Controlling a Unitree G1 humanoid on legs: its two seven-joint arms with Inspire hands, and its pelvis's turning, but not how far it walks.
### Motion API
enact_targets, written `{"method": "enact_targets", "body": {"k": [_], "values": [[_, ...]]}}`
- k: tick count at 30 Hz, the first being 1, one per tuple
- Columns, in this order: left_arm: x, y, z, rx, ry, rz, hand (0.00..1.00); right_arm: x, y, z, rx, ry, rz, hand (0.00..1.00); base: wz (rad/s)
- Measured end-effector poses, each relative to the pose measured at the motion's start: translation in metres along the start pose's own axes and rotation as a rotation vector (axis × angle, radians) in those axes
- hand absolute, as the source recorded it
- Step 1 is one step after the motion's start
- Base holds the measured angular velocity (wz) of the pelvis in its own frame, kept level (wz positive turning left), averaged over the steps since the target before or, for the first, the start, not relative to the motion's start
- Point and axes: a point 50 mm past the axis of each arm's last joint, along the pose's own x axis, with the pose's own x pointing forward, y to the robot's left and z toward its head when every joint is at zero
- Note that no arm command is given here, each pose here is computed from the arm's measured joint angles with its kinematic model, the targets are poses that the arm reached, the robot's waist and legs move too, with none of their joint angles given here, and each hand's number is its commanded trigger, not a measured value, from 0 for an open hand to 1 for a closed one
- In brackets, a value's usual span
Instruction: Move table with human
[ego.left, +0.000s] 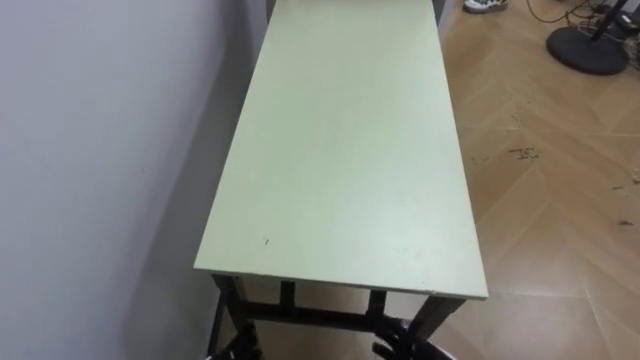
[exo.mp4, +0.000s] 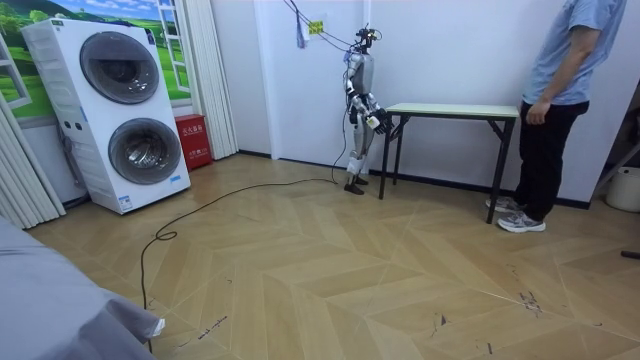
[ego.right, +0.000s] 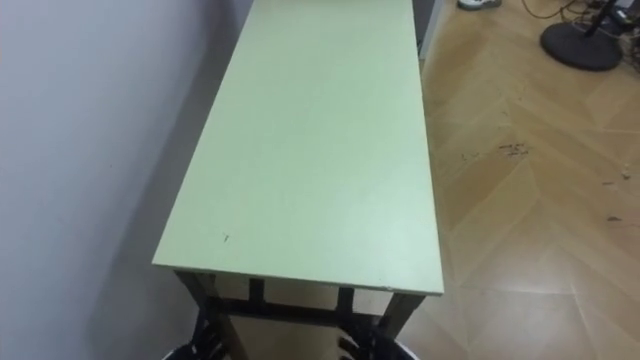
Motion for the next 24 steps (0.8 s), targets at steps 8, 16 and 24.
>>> {"method": "enact_targets", "body": {"k": [8,16,24], "values": [[-0.004,0.026,-0.023,0.032,0.110,0.173,0.00,-0.006,-0.020,-0.024,-0.057,0.123,-0.157,0.00,0.00],[-0.017,0.048,-0.049,-0.053,0.182,0.374,0.00,-0.016,-0.036,-0.056,0.042,0.241,-0.325,0.00,0.00],[-0.036,0.071,-0.069,-0.100,0.264,0.575,0.00,-0.023,-0.044,-0.070,0.157,0.286,-0.441,0.00,0.02]]}}
